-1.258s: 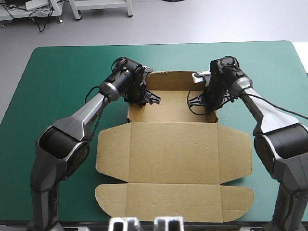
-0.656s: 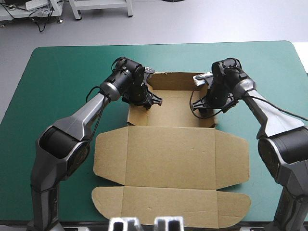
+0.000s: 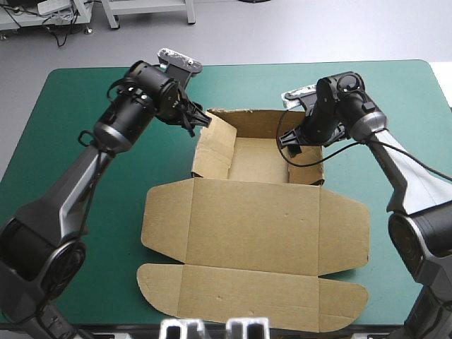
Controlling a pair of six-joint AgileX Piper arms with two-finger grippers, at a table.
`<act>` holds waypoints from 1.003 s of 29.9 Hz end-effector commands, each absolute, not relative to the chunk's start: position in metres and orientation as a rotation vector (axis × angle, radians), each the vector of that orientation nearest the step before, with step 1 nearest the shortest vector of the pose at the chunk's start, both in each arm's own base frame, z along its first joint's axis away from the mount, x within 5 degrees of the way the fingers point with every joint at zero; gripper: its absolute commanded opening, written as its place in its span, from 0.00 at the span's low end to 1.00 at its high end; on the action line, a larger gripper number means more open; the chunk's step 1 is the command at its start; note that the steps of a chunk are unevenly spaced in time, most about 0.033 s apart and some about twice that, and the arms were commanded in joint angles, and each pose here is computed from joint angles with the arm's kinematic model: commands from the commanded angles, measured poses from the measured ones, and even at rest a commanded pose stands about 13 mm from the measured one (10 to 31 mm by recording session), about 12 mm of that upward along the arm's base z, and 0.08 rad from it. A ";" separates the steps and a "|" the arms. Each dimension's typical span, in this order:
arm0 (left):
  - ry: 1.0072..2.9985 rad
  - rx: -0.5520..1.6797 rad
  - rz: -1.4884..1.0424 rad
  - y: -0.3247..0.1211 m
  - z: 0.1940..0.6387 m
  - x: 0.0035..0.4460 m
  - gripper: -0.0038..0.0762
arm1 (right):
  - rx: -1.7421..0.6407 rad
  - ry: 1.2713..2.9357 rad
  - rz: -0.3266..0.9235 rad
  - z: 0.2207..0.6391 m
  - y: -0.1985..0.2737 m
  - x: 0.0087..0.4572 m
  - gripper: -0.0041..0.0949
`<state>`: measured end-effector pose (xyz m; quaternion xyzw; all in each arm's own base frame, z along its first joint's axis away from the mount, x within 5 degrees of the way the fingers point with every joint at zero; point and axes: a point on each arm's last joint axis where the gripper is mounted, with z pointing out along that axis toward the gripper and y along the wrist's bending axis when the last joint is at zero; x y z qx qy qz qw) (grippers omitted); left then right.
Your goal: Fold the box
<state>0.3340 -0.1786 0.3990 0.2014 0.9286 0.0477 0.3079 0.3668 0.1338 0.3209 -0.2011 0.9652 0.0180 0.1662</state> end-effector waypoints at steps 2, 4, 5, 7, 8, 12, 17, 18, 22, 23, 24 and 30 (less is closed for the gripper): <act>2.306 0.505 0.106 -0.146 0.467 0.285 0.63 | -0.559 2.558 0.061 0.391 0.124 0.346 0.83; 2.255 0.515 0.102 -0.136 0.483 0.270 0.54 | -0.553 2.518 0.061 0.404 0.122 0.340 0.83; 2.233 0.531 0.107 -0.132 0.489 0.264 0.47 | -0.551 2.509 0.050 0.407 0.120 0.339 0.83; 2.190 0.573 0.120 -0.124 0.499 0.250 0.27 | -0.547 2.489 0.010 0.413 0.116 0.335 0.83; 2.174 0.575 0.119 -0.119 0.503 0.243 0.18 | -0.545 2.489 0.001 0.413 0.116 0.335 0.83; 2.153 0.572 0.115 -0.105 0.509 0.221 0.05 | -0.538 2.492 -0.001 0.412 0.115 0.336 0.83; 2.175 0.584 0.139 -0.090 0.498 0.199 0.05 | -0.503 2.528 0.024 0.403 0.111 0.345 0.83; 2.187 0.590 0.153 -0.088 0.492 0.195 0.05 | -0.487 2.539 0.036 0.401 0.108 0.348 0.83; 2.246 0.610 0.227 -0.078 0.467 0.186 0.05 | -0.405 2.599 0.115 0.386 0.094 0.361 0.83; 2.262 0.609 0.229 -0.076 0.461 0.184 0.05 | -0.386 2.613 0.143 0.383 0.091 0.364 0.83; 2.279 0.619 0.238 -0.075 0.455 0.182 0.05 | -0.365 2.635 0.178 0.376 0.089 0.367 0.83; 2.357 0.606 0.231 -0.073 0.428 0.176 0.05 | -0.345 2.761 0.236 0.336 0.090 0.379 0.76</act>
